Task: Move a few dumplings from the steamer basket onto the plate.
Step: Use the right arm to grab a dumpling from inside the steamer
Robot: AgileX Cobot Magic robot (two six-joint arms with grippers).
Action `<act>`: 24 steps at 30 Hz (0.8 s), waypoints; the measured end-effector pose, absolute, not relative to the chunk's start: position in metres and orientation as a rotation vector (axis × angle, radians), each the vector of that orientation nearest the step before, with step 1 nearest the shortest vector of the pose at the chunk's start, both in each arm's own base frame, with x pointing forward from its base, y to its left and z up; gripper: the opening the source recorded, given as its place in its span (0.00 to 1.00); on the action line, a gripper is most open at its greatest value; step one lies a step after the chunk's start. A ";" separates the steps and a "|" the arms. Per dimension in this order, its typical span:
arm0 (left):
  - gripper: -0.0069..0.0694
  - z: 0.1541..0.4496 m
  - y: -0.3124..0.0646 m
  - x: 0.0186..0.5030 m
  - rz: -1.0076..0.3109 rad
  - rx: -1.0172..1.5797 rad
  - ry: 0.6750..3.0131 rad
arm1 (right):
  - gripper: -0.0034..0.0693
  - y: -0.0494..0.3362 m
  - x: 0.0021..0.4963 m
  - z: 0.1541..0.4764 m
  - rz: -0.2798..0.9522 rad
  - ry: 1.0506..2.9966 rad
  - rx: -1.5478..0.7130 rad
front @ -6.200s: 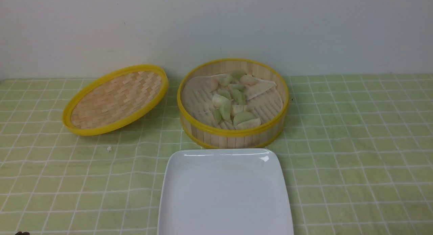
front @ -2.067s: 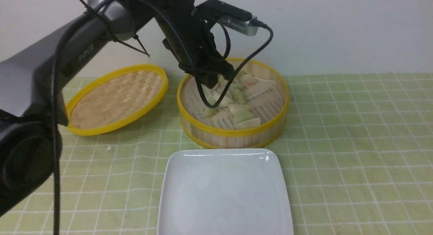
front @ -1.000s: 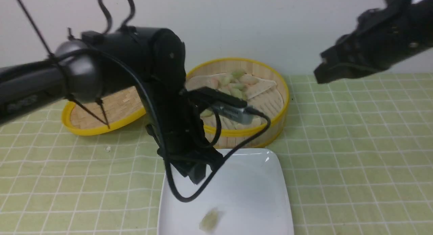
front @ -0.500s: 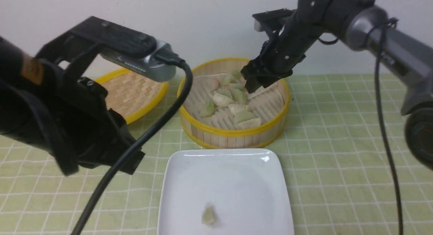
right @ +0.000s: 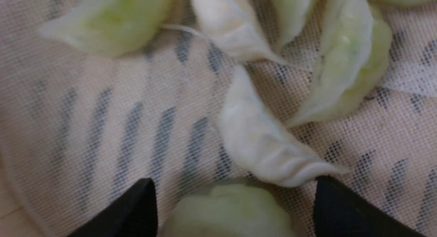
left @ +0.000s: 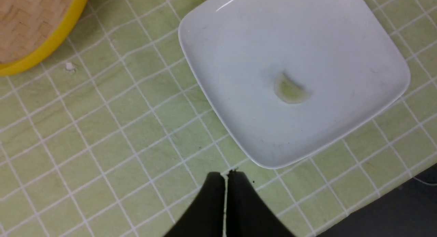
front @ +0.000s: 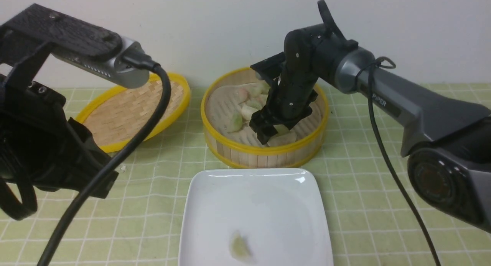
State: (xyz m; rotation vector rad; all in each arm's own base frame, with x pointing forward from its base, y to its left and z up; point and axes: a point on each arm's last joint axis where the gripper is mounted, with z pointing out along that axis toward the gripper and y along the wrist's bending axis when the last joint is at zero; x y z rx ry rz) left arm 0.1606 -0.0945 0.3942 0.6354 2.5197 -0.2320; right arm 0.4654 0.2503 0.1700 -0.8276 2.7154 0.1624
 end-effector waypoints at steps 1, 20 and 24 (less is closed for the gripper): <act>0.08 0.394 -0.094 0.161 -0.232 0.636 2.520 | 0.74 0.251 0.466 0.166 0.157 2.723 -0.823; 0.08 0.394 -0.094 0.161 -0.226 0.635 2.521 | 0.67 0.217 0.379 0.318 0.346 2.621 -0.680; 0.08 0.394 -0.094 0.161 -0.226 0.635 2.522 | 0.67 0.222 0.342 0.275 0.438 2.787 -0.709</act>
